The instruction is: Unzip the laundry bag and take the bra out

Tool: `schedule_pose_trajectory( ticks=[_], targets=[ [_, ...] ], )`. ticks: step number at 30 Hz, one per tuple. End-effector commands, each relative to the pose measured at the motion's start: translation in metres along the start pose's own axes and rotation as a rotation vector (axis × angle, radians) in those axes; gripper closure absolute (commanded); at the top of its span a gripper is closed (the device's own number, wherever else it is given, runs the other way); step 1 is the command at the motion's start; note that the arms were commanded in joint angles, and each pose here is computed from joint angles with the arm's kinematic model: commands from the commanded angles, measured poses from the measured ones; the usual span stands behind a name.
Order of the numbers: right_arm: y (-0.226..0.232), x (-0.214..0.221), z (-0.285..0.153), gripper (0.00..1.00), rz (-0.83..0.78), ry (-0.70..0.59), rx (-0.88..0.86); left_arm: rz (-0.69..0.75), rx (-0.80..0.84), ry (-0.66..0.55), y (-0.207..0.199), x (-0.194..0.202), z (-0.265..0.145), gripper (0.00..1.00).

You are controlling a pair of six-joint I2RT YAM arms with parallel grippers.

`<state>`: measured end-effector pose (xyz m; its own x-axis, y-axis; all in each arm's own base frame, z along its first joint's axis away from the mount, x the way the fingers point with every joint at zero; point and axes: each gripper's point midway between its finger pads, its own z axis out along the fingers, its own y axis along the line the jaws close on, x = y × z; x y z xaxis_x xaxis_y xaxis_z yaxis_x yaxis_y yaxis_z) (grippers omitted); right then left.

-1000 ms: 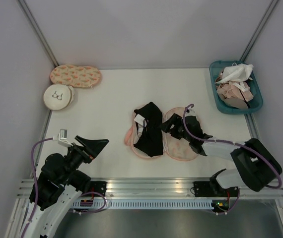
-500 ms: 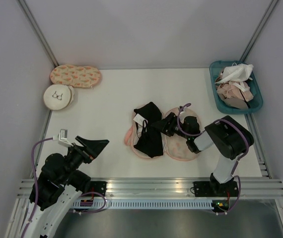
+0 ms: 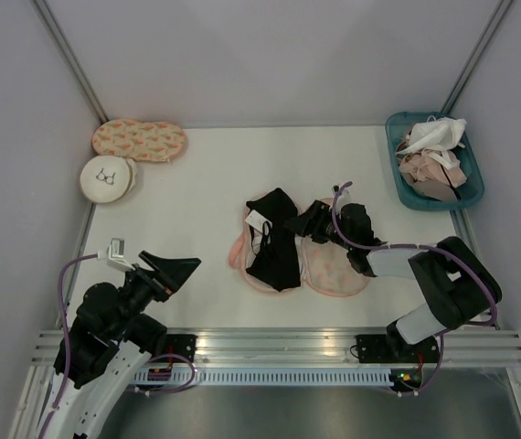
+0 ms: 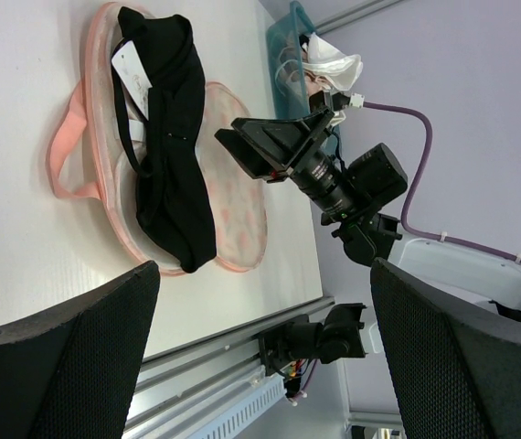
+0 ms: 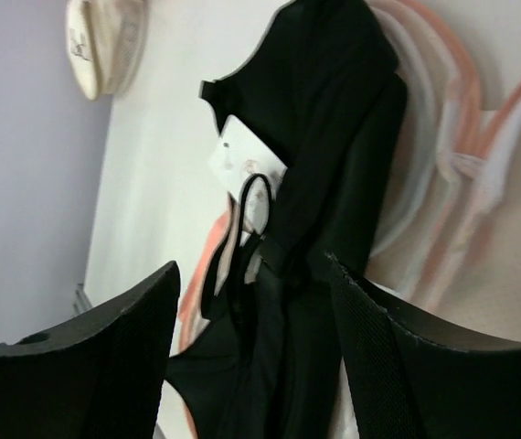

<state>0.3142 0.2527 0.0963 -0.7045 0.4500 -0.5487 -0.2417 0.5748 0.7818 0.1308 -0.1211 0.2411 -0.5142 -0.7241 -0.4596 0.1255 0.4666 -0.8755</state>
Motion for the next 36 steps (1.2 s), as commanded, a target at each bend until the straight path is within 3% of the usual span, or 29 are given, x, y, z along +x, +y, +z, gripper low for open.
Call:
schedule_pose_trajectory(
  ticks=[1,14,28,36],
  targets=[
    [-0.020,-0.005,0.004,0.28,-0.064,-0.004,0.100,0.029,0.070,-0.034,-0.015,-0.007,-0.013,0.01],
    [-0.046,0.017,0.022,0.28,-0.034,0.046,0.114,0.036,0.082,-0.041,-0.020,-0.010,-0.019,0.01],
    [0.011,0.019,0.027,0.32,0.039,0.061,-0.184,0.034,0.066,-0.039,-0.015,-0.008,-0.016,0.01],
    [0.009,0.029,0.046,0.32,-0.047,0.114,-0.079,0.034,0.062,-0.042,-0.014,-0.009,-0.016,0.01]
  ],
)
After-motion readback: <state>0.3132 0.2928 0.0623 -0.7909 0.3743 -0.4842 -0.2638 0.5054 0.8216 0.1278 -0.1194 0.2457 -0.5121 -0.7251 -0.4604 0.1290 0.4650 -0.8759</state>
